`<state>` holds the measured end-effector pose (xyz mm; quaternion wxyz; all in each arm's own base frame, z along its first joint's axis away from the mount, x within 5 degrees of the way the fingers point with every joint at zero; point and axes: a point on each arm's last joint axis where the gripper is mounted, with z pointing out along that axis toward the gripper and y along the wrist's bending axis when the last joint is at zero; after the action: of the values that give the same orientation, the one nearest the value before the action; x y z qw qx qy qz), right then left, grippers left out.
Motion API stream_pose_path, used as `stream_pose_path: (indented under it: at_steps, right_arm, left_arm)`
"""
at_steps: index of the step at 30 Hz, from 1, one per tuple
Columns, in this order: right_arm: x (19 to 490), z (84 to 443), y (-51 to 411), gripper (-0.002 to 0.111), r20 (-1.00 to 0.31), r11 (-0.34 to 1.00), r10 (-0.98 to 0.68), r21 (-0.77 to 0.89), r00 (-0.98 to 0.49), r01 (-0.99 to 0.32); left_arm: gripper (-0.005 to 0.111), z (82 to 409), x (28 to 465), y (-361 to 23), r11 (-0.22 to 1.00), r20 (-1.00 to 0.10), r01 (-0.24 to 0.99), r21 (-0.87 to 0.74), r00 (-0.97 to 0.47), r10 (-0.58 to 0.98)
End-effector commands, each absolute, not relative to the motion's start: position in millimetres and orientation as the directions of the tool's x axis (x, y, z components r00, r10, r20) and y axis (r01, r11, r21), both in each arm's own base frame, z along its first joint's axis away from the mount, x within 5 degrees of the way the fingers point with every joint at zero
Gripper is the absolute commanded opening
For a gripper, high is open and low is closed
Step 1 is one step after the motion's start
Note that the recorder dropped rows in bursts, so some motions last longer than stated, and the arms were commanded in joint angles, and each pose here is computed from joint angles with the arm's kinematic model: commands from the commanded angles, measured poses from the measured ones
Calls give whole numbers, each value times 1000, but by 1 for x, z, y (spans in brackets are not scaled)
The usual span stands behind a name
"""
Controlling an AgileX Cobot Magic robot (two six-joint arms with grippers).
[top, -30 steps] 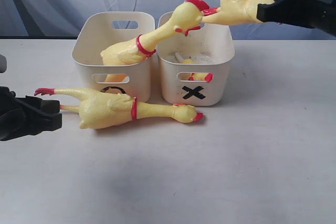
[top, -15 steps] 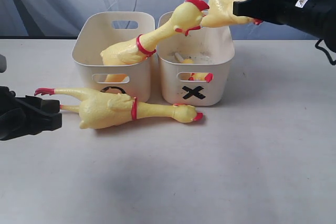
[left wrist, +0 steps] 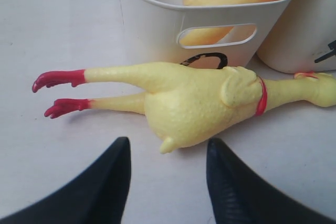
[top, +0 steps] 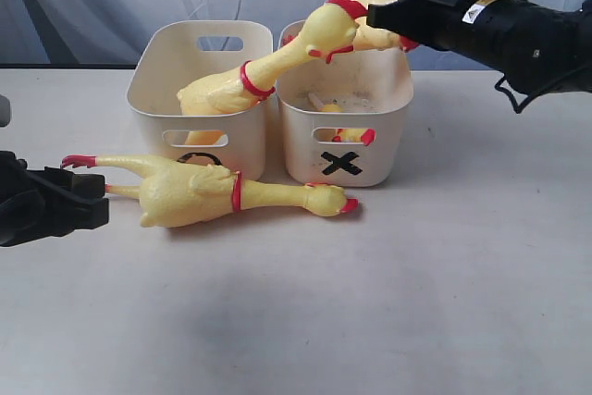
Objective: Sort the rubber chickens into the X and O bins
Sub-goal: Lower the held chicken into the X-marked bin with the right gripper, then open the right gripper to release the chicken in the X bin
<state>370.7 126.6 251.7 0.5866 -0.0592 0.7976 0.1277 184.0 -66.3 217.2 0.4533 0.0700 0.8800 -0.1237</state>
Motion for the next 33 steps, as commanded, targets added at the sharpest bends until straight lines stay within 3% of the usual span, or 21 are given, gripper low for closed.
stream_pose_path:
  at_steps: [1,7,14,17,22,26,33]
  right_arm:
    - [377,257,130,-1,-936,950,147,223,-319,-218]
    - [378,251,133,-1,-898,929,243,325,-367,-179]
    - [377,247,134,0,-888,930,236,324,-394,-173]
    - [377,246,134,9,-886,932,227,319,-405,-175]
    - [376,245,134,36,-881,932,226,320,-415,-172]
    - [376,245,134,52,-880,931,229,322,-416,-171]
    - [375,250,133,54,-884,930,232,324,-406,-174]
  left_arm:
    - [44,218,186,-66,961,-818,226,-160,-576,-1]
    - [44,218,186,-66,961,-820,226,-160,-573,-2]
    - [44,218,186,-66,961,-820,226,-160,-573,-2]
    - [44,218,186,-66,961,-820,226,-160,-572,-2]
    - [44,218,186,-66,961,-820,226,-160,-572,-2]
    - [44,218,186,-66,961,-820,226,-160,-572,-2]
    - [44,218,186,-66,961,-821,228,-157,-571,1]
